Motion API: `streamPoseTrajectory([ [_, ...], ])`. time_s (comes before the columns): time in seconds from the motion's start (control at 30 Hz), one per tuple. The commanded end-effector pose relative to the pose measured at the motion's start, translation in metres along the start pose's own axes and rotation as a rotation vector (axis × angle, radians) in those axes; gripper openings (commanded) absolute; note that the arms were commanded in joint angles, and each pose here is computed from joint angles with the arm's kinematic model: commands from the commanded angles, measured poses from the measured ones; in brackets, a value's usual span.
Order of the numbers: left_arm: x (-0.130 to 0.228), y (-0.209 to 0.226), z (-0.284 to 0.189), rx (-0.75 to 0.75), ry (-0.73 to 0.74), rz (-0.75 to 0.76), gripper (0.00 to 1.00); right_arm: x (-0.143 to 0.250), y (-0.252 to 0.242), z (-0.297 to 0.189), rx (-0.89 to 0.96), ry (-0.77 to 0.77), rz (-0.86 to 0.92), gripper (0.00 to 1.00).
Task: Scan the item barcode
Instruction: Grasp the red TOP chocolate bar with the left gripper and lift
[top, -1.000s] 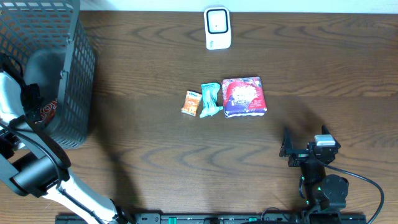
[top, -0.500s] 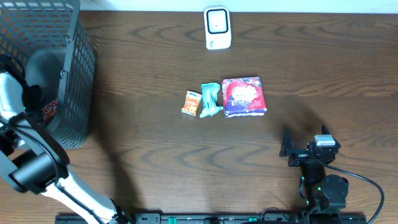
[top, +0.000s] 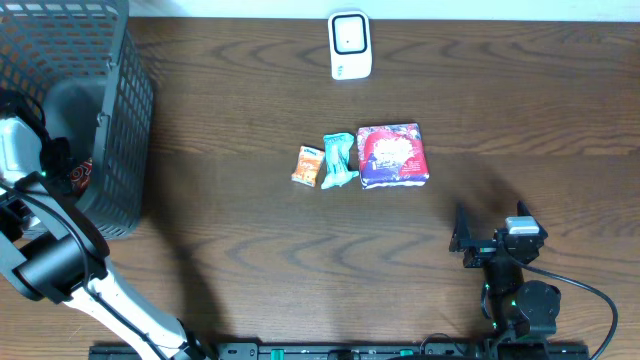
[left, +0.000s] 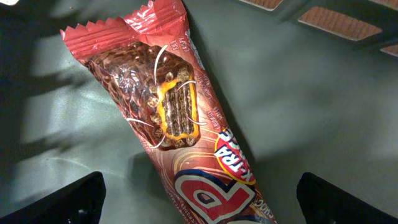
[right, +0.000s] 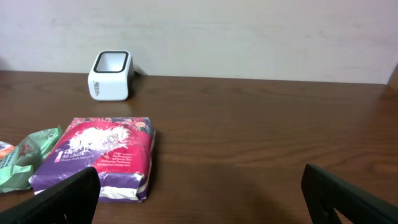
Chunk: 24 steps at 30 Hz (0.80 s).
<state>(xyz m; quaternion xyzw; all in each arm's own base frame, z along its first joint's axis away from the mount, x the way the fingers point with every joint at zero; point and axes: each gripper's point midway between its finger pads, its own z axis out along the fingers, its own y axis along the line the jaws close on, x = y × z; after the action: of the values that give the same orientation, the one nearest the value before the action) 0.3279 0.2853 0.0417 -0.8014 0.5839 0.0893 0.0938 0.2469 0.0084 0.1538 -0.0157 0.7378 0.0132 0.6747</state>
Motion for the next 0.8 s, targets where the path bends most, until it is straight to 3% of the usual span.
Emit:
streamPoseTrajectory([
  [0.0, -0.005, 0.008, 0.010, -0.044, -0.031, 0.006, 0.98, 0.001, -0.002, 0.000, 0.009, 0.004, 0.015, 0.99],
  [0.2, -0.001, 0.013, 0.025, -0.083, -0.024, 0.056, 1.00, 0.001, -0.002, 0.000, 0.009, 0.004, 0.014, 0.99],
  [0.27, 0.001, 0.014, 0.030, -0.097, -0.018, 0.078, 0.93, 0.001, -0.002, 0.000, 0.009, 0.004, 0.015, 0.99],
  [0.37, 0.004, 0.017, 0.039, -0.117, -0.006, 0.127, 0.73, 0.002, -0.002, 0.000, 0.009, 0.005, 0.014, 0.99],
  [0.43, 0.004, 0.017, 0.039, -0.119, -0.004, 0.154, 0.52, 0.001, -0.002, 0.000, 0.009, 0.004, 0.014, 0.99],
  [0.53, 0.004, 0.018, 0.038, -0.119, -0.002, 0.184, 0.33, 0.001, -0.002, 0.000, 0.009, 0.004, 0.015, 0.99],
  [0.63, 0.005, 0.020, 0.036, -0.128, 0.004, 0.209, 0.08, 0.001, -0.002, 0.000, 0.009, 0.004, 0.014, 0.99],
  [0.77, 0.005, 0.020, 0.023, -0.109, 0.017, 0.205, 0.08, 0.001, -0.002, 0.000, 0.009, 0.004, 0.014, 0.99],
])
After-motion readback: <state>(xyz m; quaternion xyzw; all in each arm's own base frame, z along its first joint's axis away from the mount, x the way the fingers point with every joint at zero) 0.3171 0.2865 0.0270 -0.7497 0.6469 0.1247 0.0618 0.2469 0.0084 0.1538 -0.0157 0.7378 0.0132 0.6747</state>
